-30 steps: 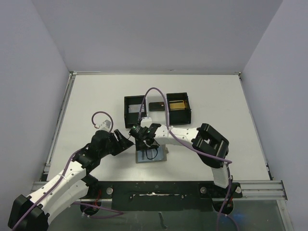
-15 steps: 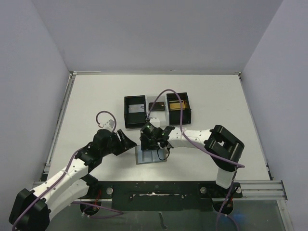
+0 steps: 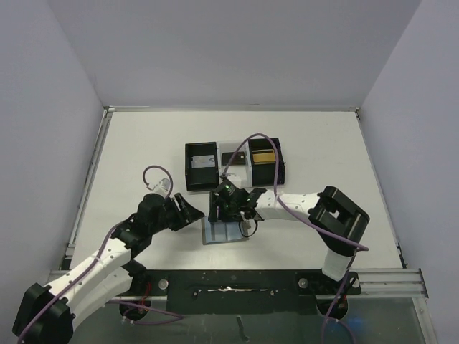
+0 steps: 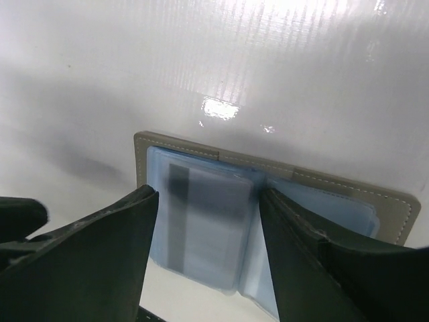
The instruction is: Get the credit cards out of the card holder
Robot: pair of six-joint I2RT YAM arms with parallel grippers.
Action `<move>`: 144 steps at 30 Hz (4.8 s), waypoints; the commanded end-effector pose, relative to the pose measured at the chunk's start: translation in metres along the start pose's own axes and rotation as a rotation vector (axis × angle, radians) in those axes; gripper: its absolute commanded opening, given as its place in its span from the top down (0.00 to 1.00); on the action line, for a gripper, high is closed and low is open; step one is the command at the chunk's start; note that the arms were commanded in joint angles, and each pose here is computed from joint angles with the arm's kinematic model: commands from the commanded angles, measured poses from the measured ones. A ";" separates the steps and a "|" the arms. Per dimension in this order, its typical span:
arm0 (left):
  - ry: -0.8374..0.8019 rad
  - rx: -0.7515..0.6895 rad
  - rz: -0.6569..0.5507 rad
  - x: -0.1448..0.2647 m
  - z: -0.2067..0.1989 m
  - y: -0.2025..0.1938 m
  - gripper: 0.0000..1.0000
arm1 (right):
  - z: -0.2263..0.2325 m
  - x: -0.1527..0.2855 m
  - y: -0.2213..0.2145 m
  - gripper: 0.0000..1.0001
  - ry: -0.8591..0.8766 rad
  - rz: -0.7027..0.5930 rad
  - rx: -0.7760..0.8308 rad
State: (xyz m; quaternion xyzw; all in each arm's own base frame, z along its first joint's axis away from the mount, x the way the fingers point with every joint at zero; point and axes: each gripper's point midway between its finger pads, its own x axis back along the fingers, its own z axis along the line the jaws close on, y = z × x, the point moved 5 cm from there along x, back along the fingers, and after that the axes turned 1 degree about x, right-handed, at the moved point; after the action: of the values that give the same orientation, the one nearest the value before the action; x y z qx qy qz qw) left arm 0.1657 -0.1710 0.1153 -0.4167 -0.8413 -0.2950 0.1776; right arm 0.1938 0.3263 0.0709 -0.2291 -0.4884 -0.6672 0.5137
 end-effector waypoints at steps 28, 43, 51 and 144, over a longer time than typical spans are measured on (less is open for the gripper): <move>0.074 0.047 -0.251 0.031 0.000 0.029 0.51 | 0.025 -0.016 -0.013 0.44 -0.194 0.037 0.179; -0.172 -0.041 -0.010 0.008 -0.021 0.001 0.51 | 0.012 -0.008 -0.010 0.42 0.043 0.063 0.027; -0.280 -0.028 0.128 0.000 -0.020 -0.025 0.53 | 0.010 -0.009 -0.009 0.43 0.091 0.074 -0.009; 0.054 -0.044 0.212 -0.078 -0.009 -0.040 0.61 | -0.065 0.022 -0.028 0.71 -0.094 0.056 -0.152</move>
State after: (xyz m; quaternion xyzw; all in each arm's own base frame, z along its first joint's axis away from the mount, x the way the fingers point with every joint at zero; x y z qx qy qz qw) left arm 0.1705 -0.2431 0.0675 -0.5188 -0.7768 -0.2883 0.2105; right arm 0.1817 0.2690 0.0647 -0.2842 -0.4494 -0.6913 0.4893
